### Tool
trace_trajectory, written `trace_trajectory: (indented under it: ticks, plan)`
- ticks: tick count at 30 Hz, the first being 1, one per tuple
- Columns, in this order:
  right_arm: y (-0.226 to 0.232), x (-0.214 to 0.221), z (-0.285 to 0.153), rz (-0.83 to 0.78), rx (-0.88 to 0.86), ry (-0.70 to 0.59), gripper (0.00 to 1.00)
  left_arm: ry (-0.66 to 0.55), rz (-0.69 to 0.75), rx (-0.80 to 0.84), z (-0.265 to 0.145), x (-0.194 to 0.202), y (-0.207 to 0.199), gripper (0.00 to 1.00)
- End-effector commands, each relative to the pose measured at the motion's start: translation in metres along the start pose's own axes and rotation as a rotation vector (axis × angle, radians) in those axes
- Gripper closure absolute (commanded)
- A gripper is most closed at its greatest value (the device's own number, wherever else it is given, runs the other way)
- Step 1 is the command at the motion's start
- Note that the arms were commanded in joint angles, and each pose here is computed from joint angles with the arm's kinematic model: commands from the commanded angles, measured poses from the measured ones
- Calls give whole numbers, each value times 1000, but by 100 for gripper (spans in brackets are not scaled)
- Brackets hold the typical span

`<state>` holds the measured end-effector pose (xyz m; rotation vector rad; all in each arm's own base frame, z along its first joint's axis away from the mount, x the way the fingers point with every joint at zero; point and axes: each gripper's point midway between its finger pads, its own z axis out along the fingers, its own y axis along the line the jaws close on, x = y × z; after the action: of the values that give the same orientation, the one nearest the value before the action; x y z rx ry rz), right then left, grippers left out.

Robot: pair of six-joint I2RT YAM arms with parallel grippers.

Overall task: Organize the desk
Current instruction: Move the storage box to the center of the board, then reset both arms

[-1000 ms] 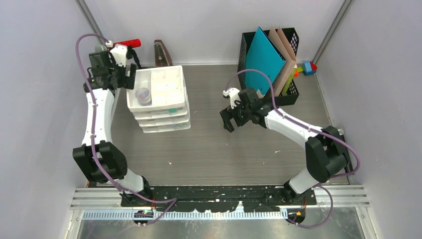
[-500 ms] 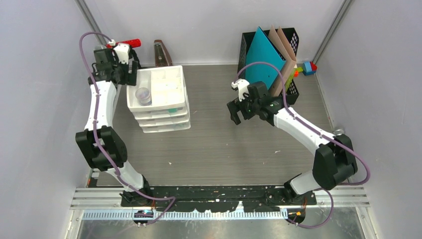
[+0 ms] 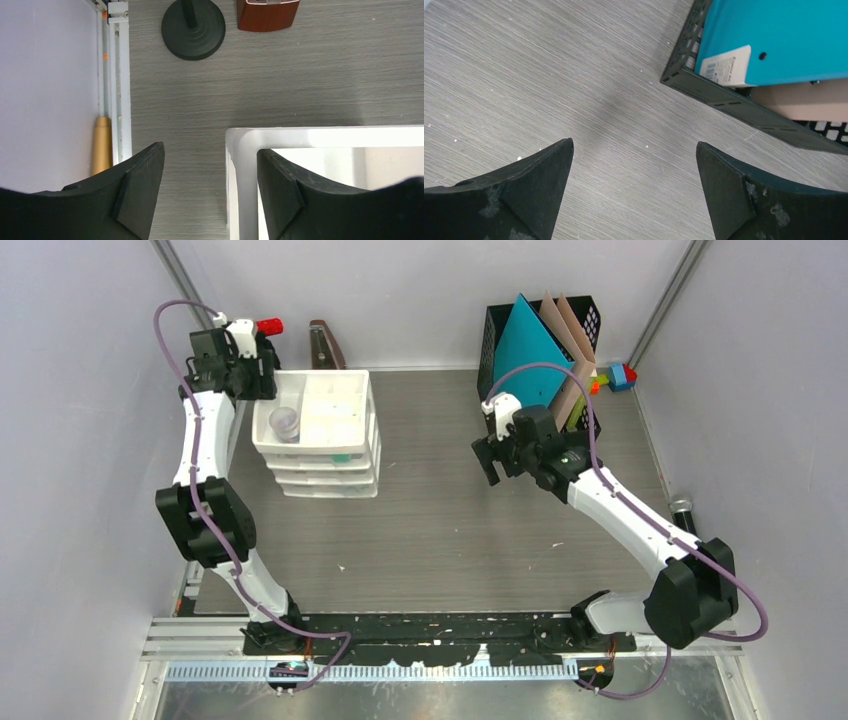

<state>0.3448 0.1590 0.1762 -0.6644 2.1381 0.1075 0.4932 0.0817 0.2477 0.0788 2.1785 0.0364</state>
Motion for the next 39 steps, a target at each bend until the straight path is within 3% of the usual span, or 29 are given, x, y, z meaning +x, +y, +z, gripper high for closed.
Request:
trace_trajectory:
  ticks: [1,11,24,34,39]
  plan:
    - [-18,-3,-13,6,80,-29,1,-88,-78,21,4,-28,-3,33]
    - [-26,0,-13,23,112,-20,1,-94,-175,32,-4,-23,-12,36]
    - [-57,-13,-37,119,215,-71,0,-184,-94,-27,-54,-46,-5,6]
    - [-93,-23,-58,248,306,-86,0,-280,-13,-28,-104,-50,-8,0]
    - [-113,-26,-71,337,373,-111,0,-303,7,11,-131,-32,-23,0]
